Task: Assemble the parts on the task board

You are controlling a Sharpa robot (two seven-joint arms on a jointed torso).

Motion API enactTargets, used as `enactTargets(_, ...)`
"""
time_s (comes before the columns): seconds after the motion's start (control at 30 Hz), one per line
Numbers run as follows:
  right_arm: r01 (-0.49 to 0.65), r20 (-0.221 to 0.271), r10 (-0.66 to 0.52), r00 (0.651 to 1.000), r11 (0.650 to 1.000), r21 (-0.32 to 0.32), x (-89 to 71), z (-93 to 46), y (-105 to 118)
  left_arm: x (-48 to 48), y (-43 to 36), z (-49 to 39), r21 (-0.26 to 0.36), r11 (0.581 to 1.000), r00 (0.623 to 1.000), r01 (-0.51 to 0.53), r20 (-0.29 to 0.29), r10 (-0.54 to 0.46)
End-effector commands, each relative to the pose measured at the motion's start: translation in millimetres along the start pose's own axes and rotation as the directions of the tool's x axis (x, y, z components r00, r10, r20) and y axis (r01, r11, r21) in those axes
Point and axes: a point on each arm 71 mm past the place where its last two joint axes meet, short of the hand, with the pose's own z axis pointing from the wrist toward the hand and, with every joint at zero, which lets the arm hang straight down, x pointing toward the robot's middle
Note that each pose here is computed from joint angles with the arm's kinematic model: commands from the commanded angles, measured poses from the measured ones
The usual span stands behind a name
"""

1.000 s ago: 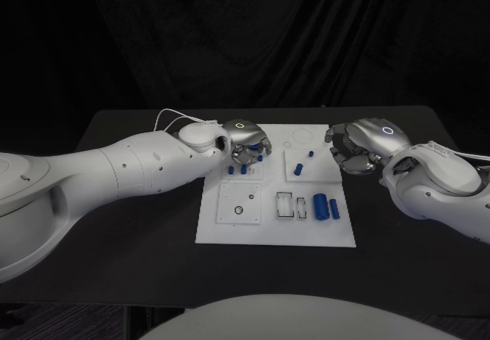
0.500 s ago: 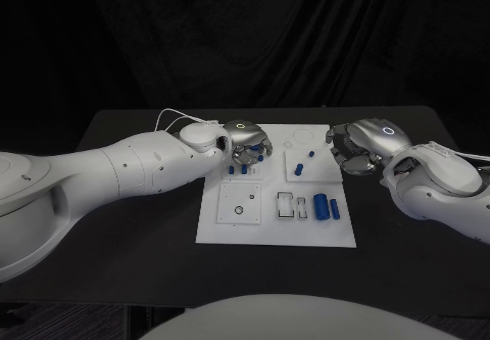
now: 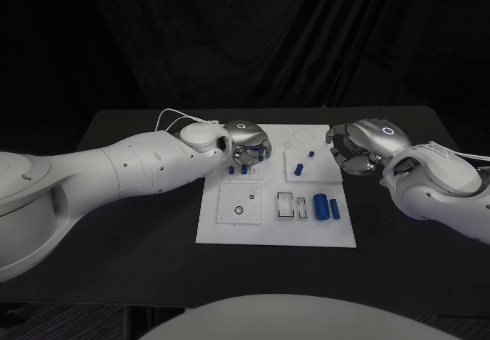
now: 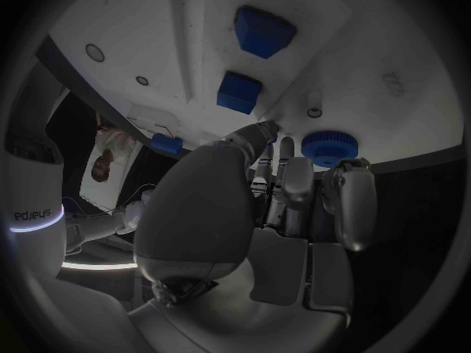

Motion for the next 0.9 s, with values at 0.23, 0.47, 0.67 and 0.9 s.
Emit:
enactTargets(0.23,0.002,-0.003,-0.002,1.0,1.0,0.018,0.8,-0.1,-0.6,-0.7,-3.1,0.9,0.028,1.0,1.0,-0.001,-0.002,0.001)
enactTargets(0.47,0.003,-0.005,-0.002,1.0,1.0,0.019,0.8,-0.1,-0.6,-1.1,-2.7,0.1,0.034,0.999,1.0,-0.003,0.007,0.003)
enactTargets(0.67,0.003,-0.006,-0.003,1.0,1.0,0.019,0.9,-0.2,-0.7,-2.6,-2.1,-1.0,0.043,0.999,0.999,-0.009,0.031,0.008)
enactTargets(0.9,0.003,-0.007,-0.003,1.0,1.0,0.021,0.8,-0.9,-1.3,-5.3,-0.7,-3.3,0.052,0.998,0.997,-0.021,0.075,0.017)
